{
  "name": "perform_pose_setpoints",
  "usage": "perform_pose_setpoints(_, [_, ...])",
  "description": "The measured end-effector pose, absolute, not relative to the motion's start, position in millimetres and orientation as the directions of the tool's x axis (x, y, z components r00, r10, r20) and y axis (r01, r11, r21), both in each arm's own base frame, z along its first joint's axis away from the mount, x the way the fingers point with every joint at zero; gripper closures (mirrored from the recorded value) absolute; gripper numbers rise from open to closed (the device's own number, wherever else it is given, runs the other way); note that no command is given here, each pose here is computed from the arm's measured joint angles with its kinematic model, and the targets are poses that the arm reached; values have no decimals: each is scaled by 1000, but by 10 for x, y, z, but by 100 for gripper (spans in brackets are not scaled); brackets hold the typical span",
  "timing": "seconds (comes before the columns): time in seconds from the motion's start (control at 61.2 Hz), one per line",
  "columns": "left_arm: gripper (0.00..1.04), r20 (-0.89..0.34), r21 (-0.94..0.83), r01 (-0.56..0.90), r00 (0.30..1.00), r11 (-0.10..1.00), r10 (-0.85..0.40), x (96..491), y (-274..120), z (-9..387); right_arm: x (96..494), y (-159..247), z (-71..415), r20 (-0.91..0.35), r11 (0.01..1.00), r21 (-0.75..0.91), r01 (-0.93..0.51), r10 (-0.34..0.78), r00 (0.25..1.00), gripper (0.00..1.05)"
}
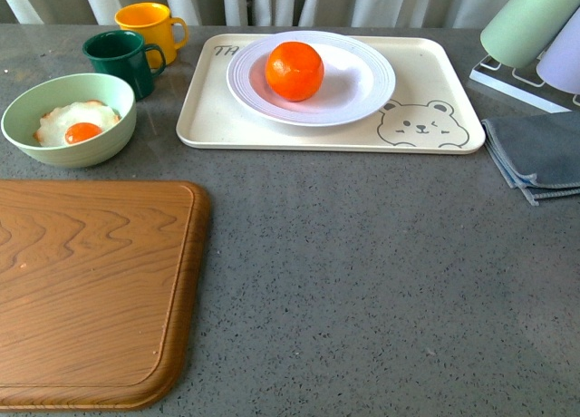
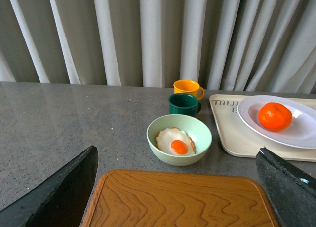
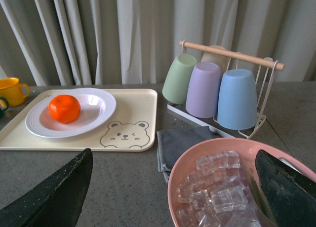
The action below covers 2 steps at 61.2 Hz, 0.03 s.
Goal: Place orange and plate with both arms
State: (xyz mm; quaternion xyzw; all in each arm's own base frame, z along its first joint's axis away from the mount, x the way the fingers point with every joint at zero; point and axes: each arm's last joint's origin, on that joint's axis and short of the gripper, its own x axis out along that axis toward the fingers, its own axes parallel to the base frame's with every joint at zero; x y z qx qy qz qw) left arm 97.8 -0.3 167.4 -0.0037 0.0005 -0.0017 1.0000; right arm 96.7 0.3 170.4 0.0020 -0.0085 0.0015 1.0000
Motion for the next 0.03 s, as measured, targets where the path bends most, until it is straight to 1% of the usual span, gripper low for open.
perform_pose_setpoints(0.033, [9,-1,-7,3,1000,1000,-3,978,-3,1674,967,3,1704,17,1000,4,-3,3,1000,9])
